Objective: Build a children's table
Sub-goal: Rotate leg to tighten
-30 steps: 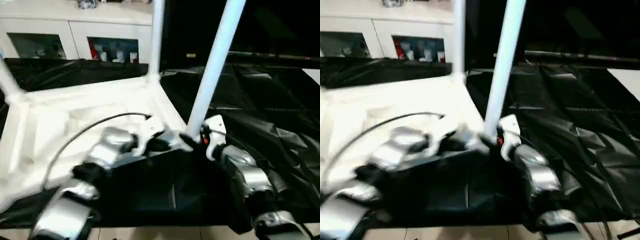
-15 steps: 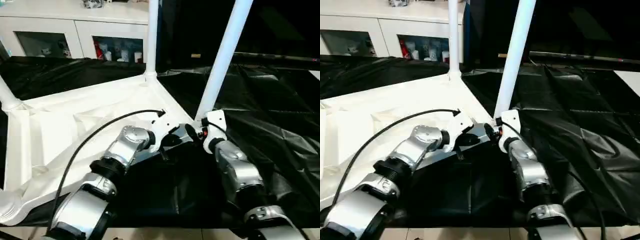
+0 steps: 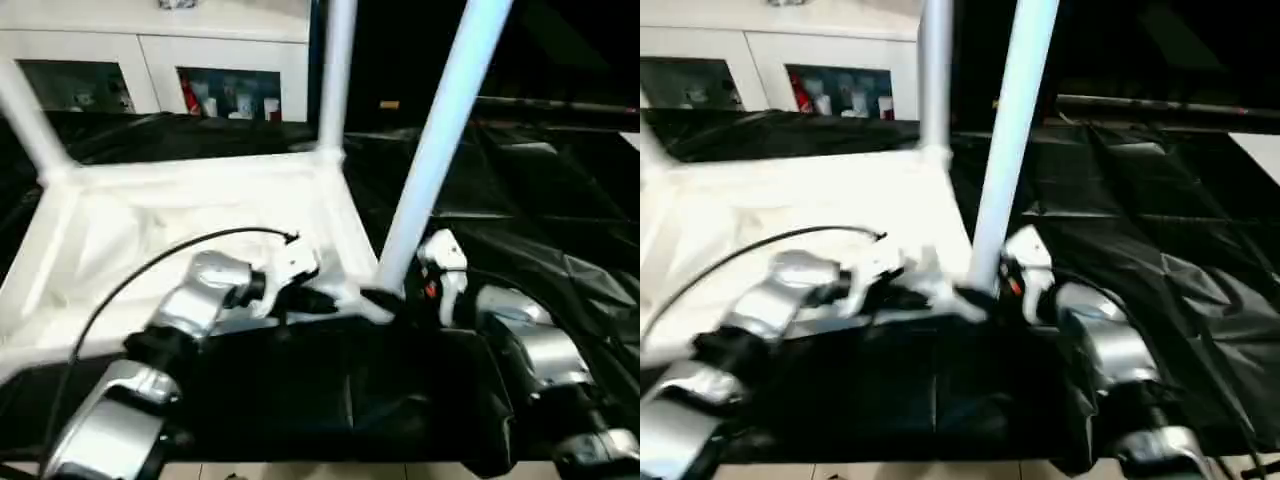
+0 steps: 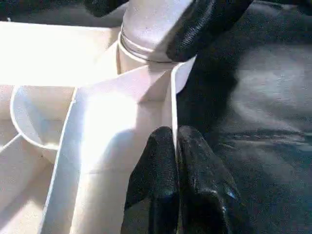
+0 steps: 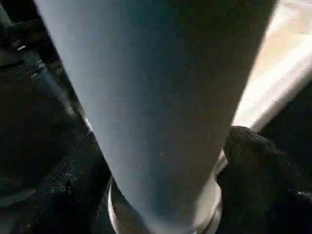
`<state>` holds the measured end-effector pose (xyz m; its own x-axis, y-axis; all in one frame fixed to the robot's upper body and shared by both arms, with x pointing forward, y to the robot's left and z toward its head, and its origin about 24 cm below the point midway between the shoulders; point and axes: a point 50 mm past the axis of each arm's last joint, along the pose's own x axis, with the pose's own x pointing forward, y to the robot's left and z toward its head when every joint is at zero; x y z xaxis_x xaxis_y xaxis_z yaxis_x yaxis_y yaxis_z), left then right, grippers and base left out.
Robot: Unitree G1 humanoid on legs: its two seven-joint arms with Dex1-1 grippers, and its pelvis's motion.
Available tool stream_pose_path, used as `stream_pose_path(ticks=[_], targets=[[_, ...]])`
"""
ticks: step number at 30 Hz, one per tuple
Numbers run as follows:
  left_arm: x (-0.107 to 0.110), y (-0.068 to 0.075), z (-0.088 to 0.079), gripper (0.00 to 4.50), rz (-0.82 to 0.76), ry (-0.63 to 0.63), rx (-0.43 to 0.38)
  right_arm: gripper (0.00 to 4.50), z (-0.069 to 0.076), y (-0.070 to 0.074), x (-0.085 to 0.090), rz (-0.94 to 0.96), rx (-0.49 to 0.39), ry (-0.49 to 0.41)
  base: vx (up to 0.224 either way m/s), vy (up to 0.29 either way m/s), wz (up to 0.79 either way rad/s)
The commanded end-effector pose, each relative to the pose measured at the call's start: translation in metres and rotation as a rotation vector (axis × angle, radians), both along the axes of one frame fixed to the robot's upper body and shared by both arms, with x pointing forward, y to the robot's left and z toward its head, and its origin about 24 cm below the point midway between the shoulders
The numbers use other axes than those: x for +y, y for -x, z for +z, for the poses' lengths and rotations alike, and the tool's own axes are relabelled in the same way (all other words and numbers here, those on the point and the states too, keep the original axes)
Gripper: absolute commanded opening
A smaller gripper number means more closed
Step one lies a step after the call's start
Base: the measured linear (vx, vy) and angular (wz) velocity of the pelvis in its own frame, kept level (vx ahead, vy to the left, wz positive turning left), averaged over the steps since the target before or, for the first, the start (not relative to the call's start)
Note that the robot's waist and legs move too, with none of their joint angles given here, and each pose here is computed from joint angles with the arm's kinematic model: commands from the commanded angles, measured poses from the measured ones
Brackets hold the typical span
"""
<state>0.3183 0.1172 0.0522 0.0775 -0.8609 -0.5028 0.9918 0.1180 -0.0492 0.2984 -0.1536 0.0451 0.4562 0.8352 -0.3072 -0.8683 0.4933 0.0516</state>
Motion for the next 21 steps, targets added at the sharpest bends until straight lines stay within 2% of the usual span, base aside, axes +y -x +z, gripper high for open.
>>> stream_pose_path(ticks=[1, 6, 7, 10, 12, 16, 17, 21], targets=[[0.0, 0.008, -0.007, 0.0, -0.032, 0.035, 0.065, 3.75, 0.002, 0.003, -0.001, 0.054, 0.008, 0.012, 0.0, 0.0, 0.0], [0.008, 0.009, -0.005, 0.0, -0.028, 0.035, 0.071, 3.75, -0.001, 0.007, -0.001, 0.121, 0.039, 0.033, 0.0, 0.0, 0.0], [0.008, 0.009, -0.005, 0.0, -0.028, 0.035, 0.072, 3.48, -0.001, 0.007, -0.001, 0.122, 0.04, 0.034, 0.0, 0.0, 0.0], [0.01, 0.009, -0.004, 0.0, -0.024, 0.035, 0.073, 3.35, -0.002, 0.005, 0.0, 0.125, 0.046, 0.029, 0.0, 0.0, 0.0], [0.01, 0.009, -0.004, 0.0, -0.024, 0.036, 0.073, 2.98, -0.002, 0.005, 0.0, 0.124, 0.048, 0.026, 0.0, 0.0, 0.0], [0.01, 0.01, -0.004, 0.0, -0.024, 0.038, 0.074, 2.88, -0.003, 0.005, 0.0, 0.126, 0.055, 0.017, 0.0, 0.0, 0.0], [0.01, 0.01, -0.004, 0.0, -0.024, 0.037, 0.075, 2.74, -0.003, 0.005, 0.0, 0.126, 0.057, 0.017, 0.0, 0.0, 0.0], [0.01, 0.011, -0.006, 0.0, -0.02, 0.03, 0.08, 2.71, -0.011, 0.007, -0.002, 0.108, 0.074, 0.019, 0.0, 0.0, 0.0]])
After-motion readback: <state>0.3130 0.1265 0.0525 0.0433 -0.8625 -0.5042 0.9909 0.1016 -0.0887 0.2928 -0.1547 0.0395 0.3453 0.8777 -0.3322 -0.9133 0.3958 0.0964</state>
